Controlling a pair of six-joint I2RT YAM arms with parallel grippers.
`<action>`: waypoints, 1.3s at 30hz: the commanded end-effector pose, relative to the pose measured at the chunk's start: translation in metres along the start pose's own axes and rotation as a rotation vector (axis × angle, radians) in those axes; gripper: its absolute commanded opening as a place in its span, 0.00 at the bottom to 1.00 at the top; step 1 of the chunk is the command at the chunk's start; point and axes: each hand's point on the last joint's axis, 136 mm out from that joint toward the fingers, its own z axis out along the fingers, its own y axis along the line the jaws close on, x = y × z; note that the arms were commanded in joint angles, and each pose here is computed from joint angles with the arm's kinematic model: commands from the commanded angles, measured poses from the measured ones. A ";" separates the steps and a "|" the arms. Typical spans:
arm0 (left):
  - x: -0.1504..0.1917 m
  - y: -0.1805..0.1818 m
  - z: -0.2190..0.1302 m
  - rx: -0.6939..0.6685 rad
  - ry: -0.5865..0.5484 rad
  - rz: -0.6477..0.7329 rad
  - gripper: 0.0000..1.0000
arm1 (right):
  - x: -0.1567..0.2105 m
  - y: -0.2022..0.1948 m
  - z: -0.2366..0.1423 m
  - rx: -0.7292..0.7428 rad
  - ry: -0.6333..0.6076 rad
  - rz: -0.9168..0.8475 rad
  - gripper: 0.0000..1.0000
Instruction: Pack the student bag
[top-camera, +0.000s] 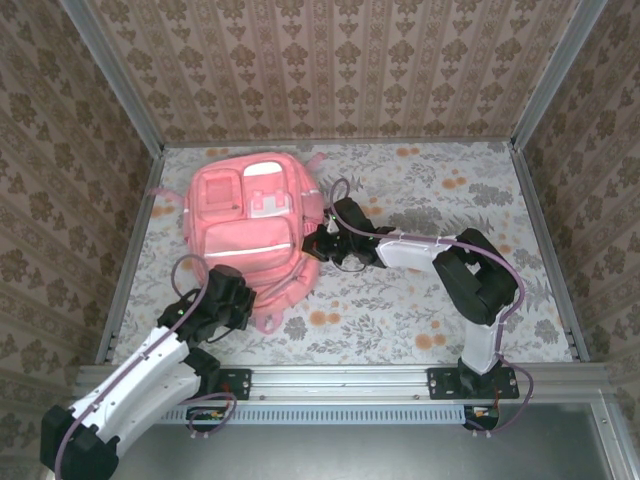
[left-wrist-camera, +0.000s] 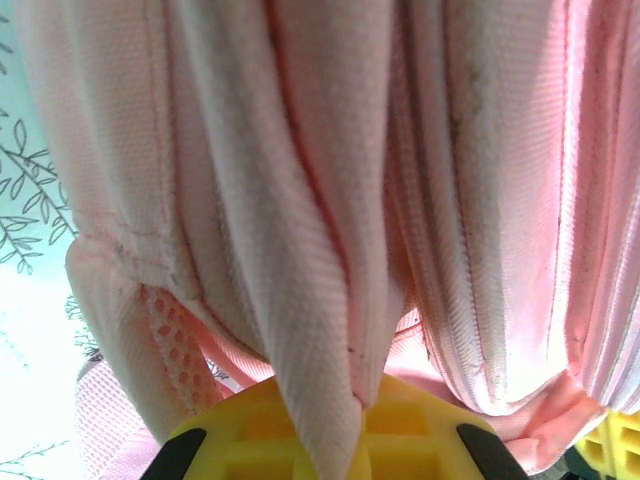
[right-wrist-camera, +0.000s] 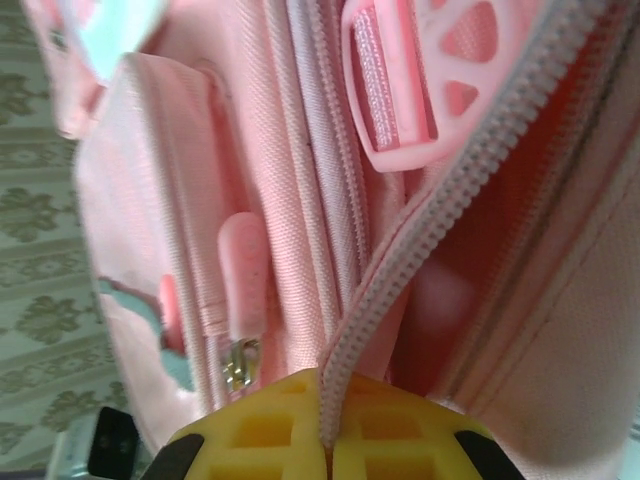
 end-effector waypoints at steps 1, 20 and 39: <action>-0.006 0.008 -0.006 -0.027 -0.026 0.040 0.00 | -0.033 0.119 -0.041 -0.401 -0.131 -0.134 0.00; -0.007 0.004 -0.010 0.024 -0.013 0.068 0.00 | -0.063 0.142 -0.079 -0.653 -0.274 -0.096 0.00; -0.008 -0.020 -0.010 0.074 0.032 0.075 0.00 | -0.067 0.061 -0.076 -0.257 -0.231 -0.138 0.30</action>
